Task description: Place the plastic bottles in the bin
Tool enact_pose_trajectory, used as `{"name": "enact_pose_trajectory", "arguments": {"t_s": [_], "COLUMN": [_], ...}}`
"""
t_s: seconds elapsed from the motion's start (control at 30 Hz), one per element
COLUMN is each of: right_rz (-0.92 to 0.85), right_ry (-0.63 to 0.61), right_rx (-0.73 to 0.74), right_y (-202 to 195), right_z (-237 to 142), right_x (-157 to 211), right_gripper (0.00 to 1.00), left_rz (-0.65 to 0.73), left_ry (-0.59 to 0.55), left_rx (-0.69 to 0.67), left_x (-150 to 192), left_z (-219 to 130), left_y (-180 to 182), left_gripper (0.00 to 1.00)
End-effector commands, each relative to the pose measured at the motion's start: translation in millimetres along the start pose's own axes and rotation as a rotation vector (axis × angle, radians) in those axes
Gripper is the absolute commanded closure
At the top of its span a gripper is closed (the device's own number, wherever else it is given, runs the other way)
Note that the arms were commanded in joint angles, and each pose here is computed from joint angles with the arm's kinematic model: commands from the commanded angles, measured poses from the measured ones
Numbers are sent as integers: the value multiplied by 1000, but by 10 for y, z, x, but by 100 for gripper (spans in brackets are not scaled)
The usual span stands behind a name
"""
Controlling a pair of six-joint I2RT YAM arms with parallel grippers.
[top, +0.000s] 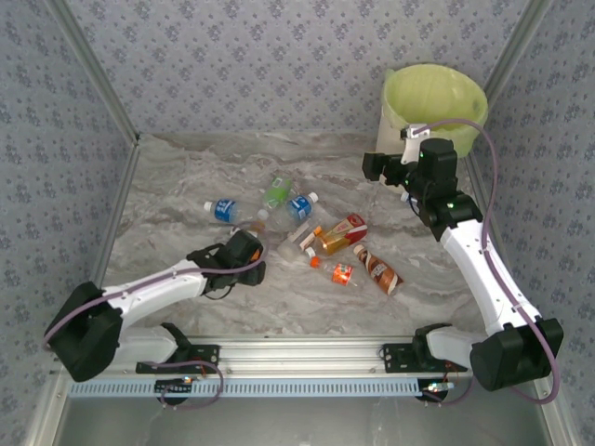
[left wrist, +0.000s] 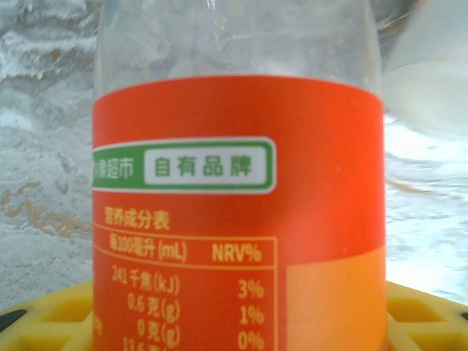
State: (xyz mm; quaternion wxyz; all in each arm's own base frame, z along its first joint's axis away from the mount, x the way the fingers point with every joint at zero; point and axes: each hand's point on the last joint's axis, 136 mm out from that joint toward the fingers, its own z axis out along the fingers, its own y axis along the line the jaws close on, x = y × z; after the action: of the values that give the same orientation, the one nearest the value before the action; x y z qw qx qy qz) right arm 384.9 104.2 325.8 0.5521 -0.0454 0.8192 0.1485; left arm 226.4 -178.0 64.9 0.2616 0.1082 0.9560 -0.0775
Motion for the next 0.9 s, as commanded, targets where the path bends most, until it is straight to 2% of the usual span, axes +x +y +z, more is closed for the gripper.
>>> {"name": "enact_pose_trajectory", "arguments": {"t_s": [0.0,0.13,0.33,0.43,0.53,0.63,0.8,0.87], "right_rz": [82,138,198,312,399,394,434,438], "right_ry": [43,88,154,209,267,262,254,295], "right_rx": [-100,-256,-402,-462,-594,-708,-763,-776], "right_y": [208,510,804,923,1153,1406,1572,1625], "right_z": [-10,-2,-3,104,155,117,156,206], "right_x": [89,189,225,288,330,280,233,298], "right_gripper": [0,0,0,0,2,3,4,9], "left_rz": [1,14,86,123,152,156,170,180], "left_ry": [-106,-276,-415,-459,-483,-504,-509,-509], "left_rx": [174,371,590,603,652,675,682,687], "left_x": [-336,-768,-1158,-1303,-1406,-1509,-1594,-1609], "left_z": [-293,-654,-1049,-1112,-1161,-1162,-1118,-1118], "left_y": [-327,-674,-1087,-1155,-1281,-1363,-1437,-1458], "left_gripper": [58,60,62,62,62,62,62,62]}}
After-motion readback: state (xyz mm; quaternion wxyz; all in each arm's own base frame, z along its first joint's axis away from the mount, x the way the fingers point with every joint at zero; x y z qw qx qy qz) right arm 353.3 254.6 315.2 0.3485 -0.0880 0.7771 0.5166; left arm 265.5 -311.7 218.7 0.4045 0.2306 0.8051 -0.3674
